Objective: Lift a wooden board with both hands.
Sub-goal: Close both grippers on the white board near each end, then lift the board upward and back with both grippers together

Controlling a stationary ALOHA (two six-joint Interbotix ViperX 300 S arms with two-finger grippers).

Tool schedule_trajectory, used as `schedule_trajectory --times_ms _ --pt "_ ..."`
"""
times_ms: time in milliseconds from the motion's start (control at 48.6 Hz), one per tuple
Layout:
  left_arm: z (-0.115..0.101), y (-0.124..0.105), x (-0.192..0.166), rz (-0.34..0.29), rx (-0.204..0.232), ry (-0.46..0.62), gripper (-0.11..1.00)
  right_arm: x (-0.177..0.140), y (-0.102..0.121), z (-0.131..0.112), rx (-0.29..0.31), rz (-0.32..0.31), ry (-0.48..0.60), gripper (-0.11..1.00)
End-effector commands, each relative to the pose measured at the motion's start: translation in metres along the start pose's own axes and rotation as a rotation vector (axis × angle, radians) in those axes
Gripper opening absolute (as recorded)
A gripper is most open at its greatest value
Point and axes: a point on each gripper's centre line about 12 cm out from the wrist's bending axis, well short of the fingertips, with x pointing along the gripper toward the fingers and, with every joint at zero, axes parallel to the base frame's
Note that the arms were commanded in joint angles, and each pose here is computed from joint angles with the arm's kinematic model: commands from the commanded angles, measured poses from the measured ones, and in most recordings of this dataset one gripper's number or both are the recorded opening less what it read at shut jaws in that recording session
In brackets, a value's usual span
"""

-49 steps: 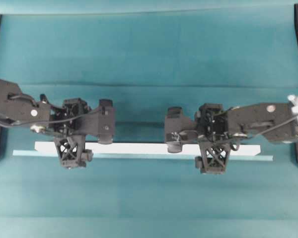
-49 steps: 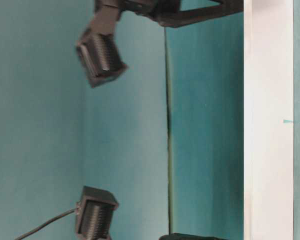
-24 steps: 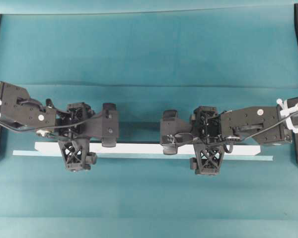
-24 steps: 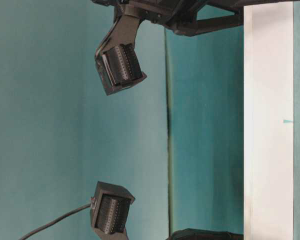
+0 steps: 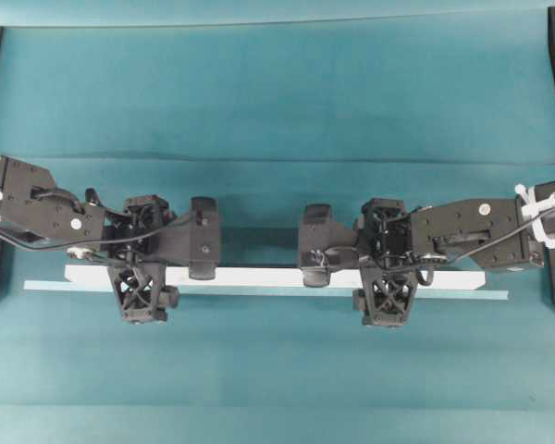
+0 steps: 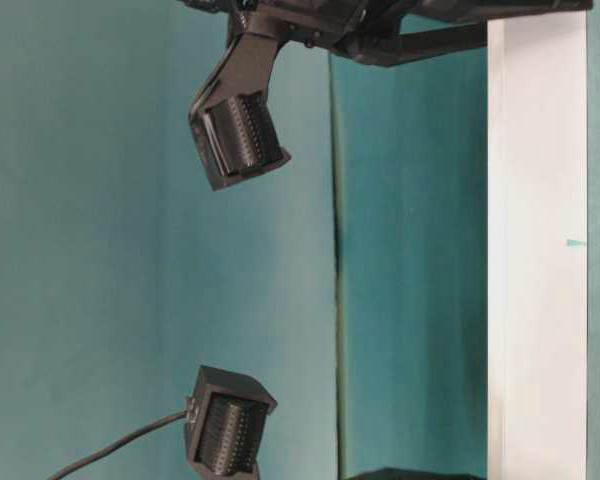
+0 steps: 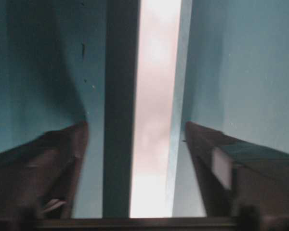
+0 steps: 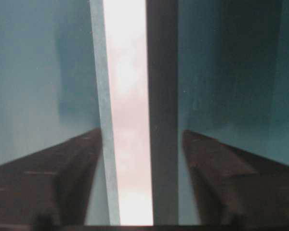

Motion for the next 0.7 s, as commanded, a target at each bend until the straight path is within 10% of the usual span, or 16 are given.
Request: schedule_trajectory --times_ms 0,165,679 --pt "0.006 -0.0011 -0.0041 0.0 0.008 -0.018 0.63 0.0015 0.0003 0.002 0.027 0.001 0.003 0.6" --pt "0.009 0.0006 -0.0053 0.0 0.0 -0.029 0.18 0.0012 0.0003 0.002 0.03 0.0 0.006 0.21" --pt "0.0116 0.0012 -0.0076 0.002 -0.002 -0.037 0.17 -0.0011 0.0015 0.0031 0.026 0.002 -0.001 0.21"
